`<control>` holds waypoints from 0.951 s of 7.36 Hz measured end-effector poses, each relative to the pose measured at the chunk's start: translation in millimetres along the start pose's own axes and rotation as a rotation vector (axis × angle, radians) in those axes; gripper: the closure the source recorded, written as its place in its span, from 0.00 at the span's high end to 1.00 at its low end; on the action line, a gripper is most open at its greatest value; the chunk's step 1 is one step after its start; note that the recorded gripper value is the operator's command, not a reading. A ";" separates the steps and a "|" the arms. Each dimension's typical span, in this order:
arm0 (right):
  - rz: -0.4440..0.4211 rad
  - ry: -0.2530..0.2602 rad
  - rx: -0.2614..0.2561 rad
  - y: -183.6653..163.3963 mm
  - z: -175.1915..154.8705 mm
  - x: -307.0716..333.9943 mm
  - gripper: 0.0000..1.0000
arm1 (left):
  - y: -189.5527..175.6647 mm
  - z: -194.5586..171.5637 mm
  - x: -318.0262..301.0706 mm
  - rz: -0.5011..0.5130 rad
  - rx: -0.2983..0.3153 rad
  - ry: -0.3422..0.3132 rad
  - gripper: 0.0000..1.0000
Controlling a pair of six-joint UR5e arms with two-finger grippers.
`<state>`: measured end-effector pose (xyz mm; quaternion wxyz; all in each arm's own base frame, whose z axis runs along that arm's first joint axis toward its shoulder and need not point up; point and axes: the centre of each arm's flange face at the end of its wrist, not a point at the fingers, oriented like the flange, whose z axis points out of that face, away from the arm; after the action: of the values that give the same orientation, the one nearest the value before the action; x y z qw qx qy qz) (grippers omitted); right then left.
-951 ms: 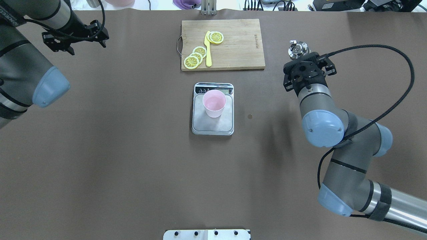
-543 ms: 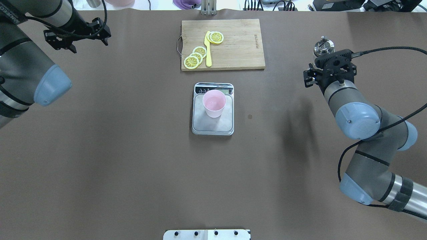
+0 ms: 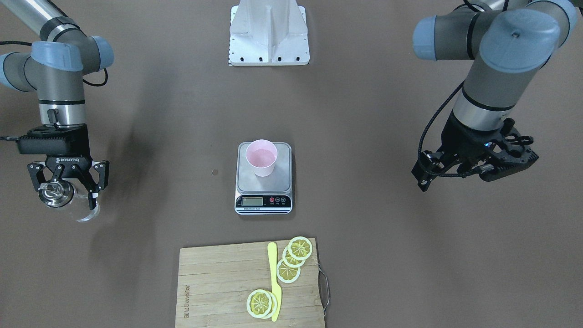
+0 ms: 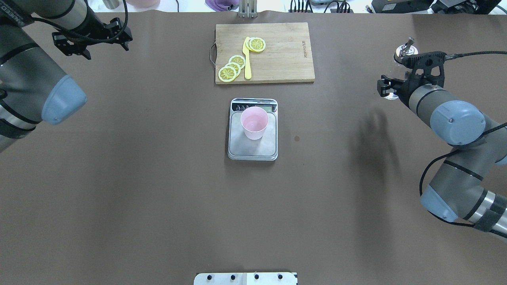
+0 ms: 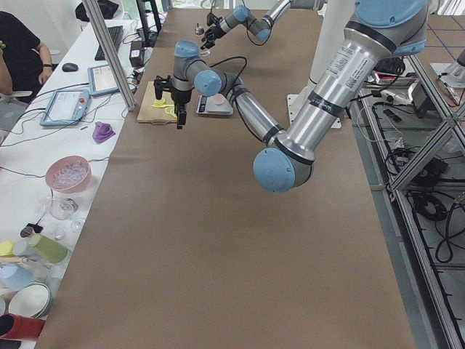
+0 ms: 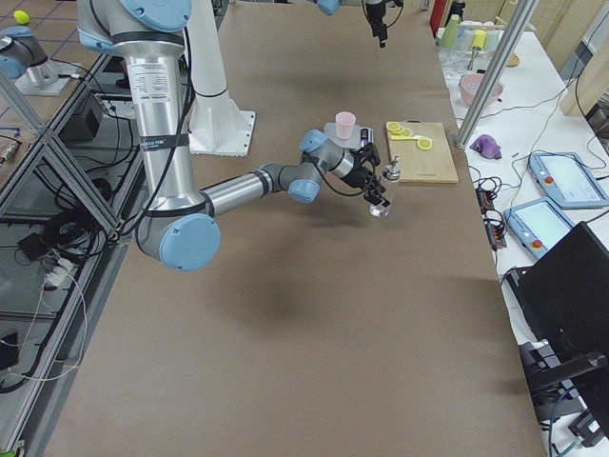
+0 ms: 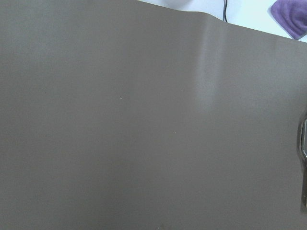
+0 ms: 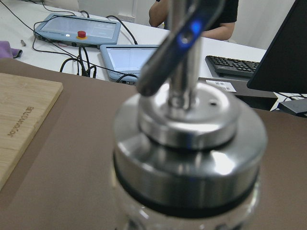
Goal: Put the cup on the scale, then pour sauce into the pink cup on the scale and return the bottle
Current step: 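Lower the upright sauce bottle onto the table beside the cutting board, right gripper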
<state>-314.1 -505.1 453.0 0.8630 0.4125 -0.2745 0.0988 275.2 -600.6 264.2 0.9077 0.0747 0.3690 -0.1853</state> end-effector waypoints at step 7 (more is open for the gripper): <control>0.009 -0.038 -0.016 42.7 44.7 39.6 0.00 | -0.2 0.5 1.0 0.001 0.002 -0.002 0.98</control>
<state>-315.8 -514.2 525.9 0.8606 0.4060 -0.2934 0.0926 276.1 -601.2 263.8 0.9081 0.0756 0.3679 -0.1854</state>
